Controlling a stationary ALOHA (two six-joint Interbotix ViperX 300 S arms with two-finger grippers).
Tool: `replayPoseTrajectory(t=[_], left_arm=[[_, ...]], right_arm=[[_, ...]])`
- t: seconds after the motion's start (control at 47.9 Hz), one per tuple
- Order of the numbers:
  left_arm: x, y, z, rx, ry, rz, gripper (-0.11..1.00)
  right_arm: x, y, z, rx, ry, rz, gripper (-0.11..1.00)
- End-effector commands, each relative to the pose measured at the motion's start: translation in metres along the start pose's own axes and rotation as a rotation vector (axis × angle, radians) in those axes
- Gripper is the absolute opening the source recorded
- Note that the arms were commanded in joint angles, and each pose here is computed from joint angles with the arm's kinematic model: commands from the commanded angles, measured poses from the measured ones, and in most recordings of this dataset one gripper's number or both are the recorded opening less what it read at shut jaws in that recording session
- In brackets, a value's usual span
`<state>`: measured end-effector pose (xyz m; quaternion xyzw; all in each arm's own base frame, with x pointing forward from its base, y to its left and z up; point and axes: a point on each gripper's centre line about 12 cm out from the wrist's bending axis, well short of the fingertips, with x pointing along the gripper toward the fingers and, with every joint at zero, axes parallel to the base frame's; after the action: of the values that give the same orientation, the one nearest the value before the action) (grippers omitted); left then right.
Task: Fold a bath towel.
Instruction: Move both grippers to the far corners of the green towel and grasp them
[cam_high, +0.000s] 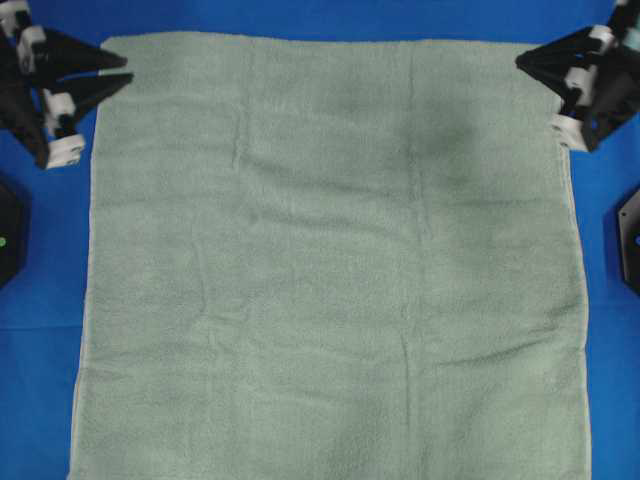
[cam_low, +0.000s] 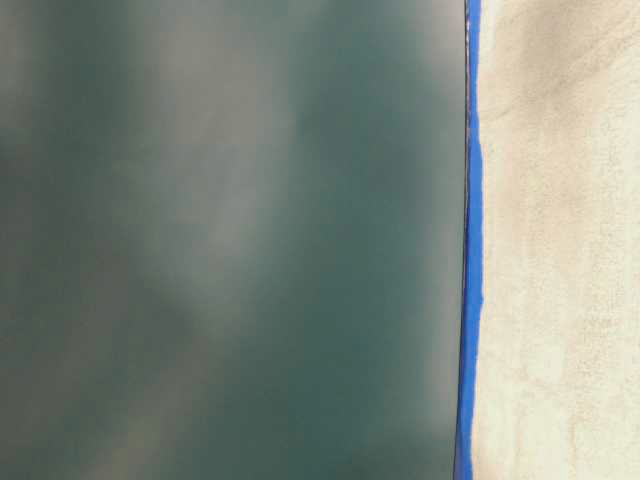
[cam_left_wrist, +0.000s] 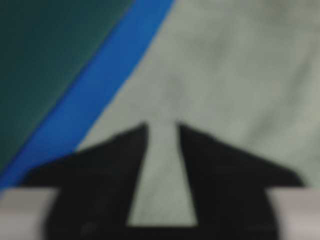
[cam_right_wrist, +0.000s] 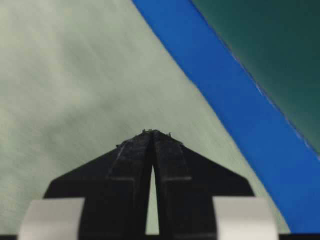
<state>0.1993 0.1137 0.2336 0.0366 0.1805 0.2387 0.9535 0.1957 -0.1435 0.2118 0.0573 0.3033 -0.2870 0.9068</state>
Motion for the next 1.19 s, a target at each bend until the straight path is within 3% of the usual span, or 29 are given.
replayPoseTrajectory(t=[0.0, 0.104, 0.188, 0.313, 0.46, 0.585, 0.815, 0.878, 0.94, 1.108, 1.17], left_arm=[[0.020, 0.010, -0.002, 0.029, 0.069, 0.028, 0.50], [0.044, 0.020, -0.011, 0.055, 0.173, 0.038, 0.78], [0.064, 0.033, -0.024, 0.095, 0.273, 0.052, 0.78], [0.090, 0.049, -0.045, 0.073, 0.374, 0.071, 0.76], [0.115, 0.061, -0.067, 0.066, 0.445, 0.079, 0.80], [0.129, 0.072, -0.081, 0.082, 0.464, 0.094, 0.81], [0.139, 0.079, -0.112, 0.045, 0.552, 0.095, 0.80], [0.141, 0.078, -0.116, 0.033, 0.582, 0.086, 0.74], [0.142, 0.074, -0.118, 0.048, 0.625, 0.056, 0.60], [0.138, 0.067, -0.122, 0.049, 0.699, 0.018, 0.12], [0.136, 0.068, -0.119, 0.048, 0.710, 0.013, 0.04]], right_arm=[[0.020, -0.018, 0.004, 0.003, 0.070, -0.052, 0.15], [0.044, -0.033, 0.002, -0.042, 0.151, -0.087, 0.47], [0.061, -0.043, 0.000, -0.071, 0.197, -0.105, 0.64], [0.088, -0.054, -0.010, -0.088, 0.281, -0.113, 0.57], [0.117, -0.063, -0.030, -0.090, 0.362, -0.107, 0.59], [0.130, -0.071, -0.037, -0.088, 0.356, -0.112, 0.59], [0.138, -0.074, -0.052, -0.075, 0.378, -0.109, 0.58], [0.137, -0.074, -0.052, -0.075, 0.378, -0.109, 0.57], [0.137, -0.074, -0.052, -0.071, 0.379, -0.109, 0.52], [0.135, -0.074, -0.055, -0.060, 0.409, -0.112, 0.07], [0.133, -0.075, -0.054, -0.053, 0.417, -0.116, 0.02]])
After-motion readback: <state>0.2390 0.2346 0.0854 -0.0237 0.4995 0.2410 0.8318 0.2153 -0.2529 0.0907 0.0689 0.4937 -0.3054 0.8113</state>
